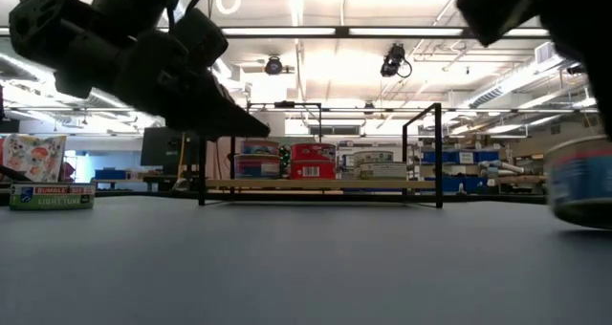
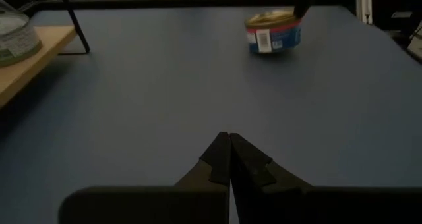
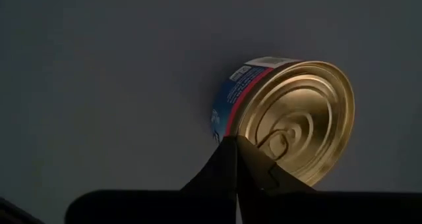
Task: Stack canned seafood by type on shelf
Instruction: Stack the blue tuna can on top of the other blue tuna can on the shelf
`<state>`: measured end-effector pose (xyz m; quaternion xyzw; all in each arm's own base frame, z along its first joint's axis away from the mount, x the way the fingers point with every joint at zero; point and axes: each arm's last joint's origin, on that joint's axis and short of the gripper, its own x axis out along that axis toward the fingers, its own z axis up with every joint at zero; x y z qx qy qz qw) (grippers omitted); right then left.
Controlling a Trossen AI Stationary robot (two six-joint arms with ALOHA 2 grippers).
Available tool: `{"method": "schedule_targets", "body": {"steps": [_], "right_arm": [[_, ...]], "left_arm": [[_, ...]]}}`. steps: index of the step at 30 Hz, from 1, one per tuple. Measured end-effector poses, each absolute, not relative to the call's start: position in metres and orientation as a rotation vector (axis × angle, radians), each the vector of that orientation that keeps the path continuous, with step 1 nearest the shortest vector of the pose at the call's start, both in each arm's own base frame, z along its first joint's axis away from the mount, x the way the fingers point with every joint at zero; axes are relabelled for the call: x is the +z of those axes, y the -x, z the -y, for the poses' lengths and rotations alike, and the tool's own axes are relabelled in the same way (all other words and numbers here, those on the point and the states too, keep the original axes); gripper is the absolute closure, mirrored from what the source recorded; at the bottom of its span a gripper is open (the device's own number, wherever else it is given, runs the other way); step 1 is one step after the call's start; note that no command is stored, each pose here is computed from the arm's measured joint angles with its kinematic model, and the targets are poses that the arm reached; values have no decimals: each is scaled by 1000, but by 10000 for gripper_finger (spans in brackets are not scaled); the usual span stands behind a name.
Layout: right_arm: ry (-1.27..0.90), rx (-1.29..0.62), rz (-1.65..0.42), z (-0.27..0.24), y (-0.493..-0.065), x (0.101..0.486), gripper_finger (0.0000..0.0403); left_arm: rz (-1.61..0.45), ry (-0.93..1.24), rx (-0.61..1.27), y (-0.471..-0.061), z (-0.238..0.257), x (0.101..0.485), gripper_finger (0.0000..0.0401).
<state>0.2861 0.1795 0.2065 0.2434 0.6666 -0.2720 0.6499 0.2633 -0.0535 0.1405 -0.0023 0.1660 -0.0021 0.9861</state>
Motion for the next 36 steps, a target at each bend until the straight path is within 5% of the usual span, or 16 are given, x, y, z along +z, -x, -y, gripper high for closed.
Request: {"method": "schedule_targets", "body": {"steps": [15,36], "right_arm": [[-473,-338,-1359,-139,-332,208,400],[-667,7,-1175,-81,-380,219,400]], "left_arm": [[-394,-45,-36,-252,62,149,395],[-376,-108,-117,-245,85,150,395]]}}
